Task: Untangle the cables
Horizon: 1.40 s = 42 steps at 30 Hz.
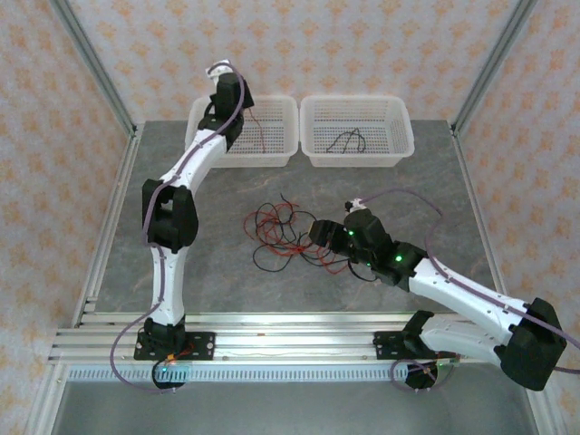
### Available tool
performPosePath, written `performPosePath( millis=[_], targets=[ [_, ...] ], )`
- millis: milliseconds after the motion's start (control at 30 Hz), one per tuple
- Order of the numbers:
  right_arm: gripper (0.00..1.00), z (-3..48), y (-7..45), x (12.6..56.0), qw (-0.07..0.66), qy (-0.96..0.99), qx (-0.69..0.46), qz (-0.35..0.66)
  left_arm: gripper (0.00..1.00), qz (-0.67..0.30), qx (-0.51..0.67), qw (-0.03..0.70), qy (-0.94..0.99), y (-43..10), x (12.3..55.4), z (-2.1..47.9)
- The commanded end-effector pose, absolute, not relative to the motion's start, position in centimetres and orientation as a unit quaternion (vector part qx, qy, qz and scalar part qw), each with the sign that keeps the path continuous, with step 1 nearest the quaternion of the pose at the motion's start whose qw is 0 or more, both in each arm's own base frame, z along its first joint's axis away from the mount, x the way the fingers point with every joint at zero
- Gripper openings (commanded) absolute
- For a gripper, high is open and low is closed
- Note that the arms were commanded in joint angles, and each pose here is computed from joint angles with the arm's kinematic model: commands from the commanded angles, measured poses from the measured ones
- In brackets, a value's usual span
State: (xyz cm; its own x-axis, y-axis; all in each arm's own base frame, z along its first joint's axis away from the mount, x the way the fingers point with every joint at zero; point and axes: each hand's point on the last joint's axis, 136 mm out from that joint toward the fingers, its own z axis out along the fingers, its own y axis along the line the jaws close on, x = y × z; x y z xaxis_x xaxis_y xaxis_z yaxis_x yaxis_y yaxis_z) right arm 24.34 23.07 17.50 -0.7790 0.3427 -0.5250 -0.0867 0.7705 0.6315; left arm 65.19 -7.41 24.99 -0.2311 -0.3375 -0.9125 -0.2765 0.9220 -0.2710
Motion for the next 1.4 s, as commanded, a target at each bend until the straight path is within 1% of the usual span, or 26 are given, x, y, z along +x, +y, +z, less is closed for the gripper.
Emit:
performPosePath(
  millis=[0,133,267,333,400,467,567,667,800,967,1100,1233,1267,1300,1333,1367],
  targets=[
    [0.71,17.1,22.7,24.4,0.328,0.889,0.073,0.312,0.0,-0.056,-0.226,0.562,0.794,-7.7,65.5,21.3],
    [0.71,16.9,22.6,24.4,0.328,0.89,0.071,0.309,0.0,-0.063,-0.242,0.517,0.818,-7.8,65.4,16.7],
    [0.71,16.8,22.5,24.3,0.327,0.892,0.068,0.305,0.01,-0.069,-0.267,0.469,0.839,-7.1,65.7,13.2],
    [0.72,16.7,22.5,24.3,0.327,0.892,0.067,0.303,0.13,-0.076,-0.278,0.446,0.847,-6.9,65.8,11.8],
    [0.72,16.8,22.5,24.3,0.328,0.892,0.067,0.303,0.3,-0.082,-0.281,0.433,0.852,-6.8,65.9,11.2],
    [0.72,16.7,22.5,24.3,0.328,0.893,0.066,0.302,0.5,-0.083,-0.276,0.431,0.855,-6.9,65.9,11.4],
    [0.72,16.7,22.5,24.4,0.328,0.893,0.065,0.301,0.71,-0.082,-0.268,0.434,0.856,-6.9,66.1,12.6],
    [0.73,16.5,22.4,24.4,0.326,0.895,0.066,0.297,0.83,-0.085,-0.245,0.443,0.858,-7.3,66.3,15.0],
    [0.72,15.6,22.1,24.5,0.32,0.904,0.07,0.276,0.99,-0.122,-0.208,0.469,0.849,-8.7,66.5,19.5],
    [0.72,13.1,22.1,24.7,0.303,0.919,0.065,0.243,0.99,-0.146,-0.186,0.511,0.826,-9.0,65.5,26.3],
    [0.69,11.0,23.0,25.2,0.281,0.933,0.045,0.222,0.99,-0.164,-0.167,0.534,0.812,-9.4,63.4,31.0],
    [0.68,9.9,24.6,25.9,0.271,0.936,0.022,0.224,0.99,-0.184,-0.15,0.556,0.796,-9.4,60.0,34.8],
    [0.67,9.7,24.8,26.2,0.271,0.936,0.02,0.222,0.99,-0.188,-0.147,0.557,0.795,-9.5,59.1,34.9],
    [0.66,9.5,25.0,26.4,0.269,0.938,0.019,0.219,0.99,-0.192,-0.145,0.559,0.794,-9.4,58.1,35.1],
    [0.65,9.2,25.1,26.6,0.267,0.939,0.019,0.215,0.99,-0.201,-0.143,0.569,0.785,-9.2,56.3,36.6],
    [0.64,9.0,25.3,26.7,0.265,0.94,0.02,0.212,0.99,-0.206,-0.143,0.568,0.784,-9.2,55.2,36.7]
  ],
)
